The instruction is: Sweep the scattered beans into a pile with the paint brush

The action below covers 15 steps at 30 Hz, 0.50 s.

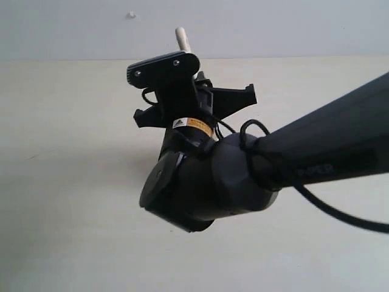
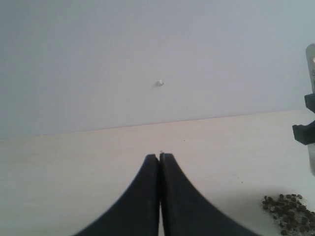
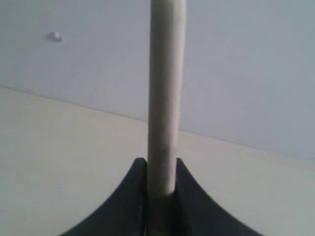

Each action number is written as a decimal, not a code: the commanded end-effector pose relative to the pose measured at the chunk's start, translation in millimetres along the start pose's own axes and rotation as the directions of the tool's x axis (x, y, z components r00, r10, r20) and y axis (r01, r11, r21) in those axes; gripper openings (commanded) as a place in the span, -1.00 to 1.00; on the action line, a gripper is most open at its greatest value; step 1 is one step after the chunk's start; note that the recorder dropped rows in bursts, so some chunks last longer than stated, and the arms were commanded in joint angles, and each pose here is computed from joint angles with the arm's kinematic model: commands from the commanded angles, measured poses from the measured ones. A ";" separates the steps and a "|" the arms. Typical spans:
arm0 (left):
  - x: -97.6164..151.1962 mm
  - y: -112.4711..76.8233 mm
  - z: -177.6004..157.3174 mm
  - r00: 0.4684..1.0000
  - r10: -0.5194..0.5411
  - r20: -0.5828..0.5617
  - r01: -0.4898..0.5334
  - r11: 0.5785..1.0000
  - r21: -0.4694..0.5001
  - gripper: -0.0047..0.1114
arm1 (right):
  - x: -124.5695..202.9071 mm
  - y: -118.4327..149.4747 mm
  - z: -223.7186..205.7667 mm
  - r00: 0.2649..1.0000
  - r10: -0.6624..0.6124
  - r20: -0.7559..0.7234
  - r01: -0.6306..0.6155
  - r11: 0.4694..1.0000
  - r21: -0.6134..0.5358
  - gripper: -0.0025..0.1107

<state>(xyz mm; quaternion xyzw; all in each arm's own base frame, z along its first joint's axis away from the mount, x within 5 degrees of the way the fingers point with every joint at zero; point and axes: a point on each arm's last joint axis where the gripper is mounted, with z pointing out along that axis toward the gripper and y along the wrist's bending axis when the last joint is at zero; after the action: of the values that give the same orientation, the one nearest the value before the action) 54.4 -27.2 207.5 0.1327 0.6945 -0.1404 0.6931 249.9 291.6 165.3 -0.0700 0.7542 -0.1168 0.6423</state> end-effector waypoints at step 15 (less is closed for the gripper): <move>0.5 -0.2 -0.4 1.000 -0.008 0.003 0.008 1.000 0.002 -0.92 | 22.4 6.6 26.9 0.998 -0.020 -0.055 0.012 0.991 -0.130 -0.96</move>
<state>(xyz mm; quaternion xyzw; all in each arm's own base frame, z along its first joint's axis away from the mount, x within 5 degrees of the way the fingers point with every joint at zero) 54.4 -27.2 207.5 0.1327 0.6945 -0.1404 0.6931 272.7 289.2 137.8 -0.1121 0.7796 -0.0813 0.6108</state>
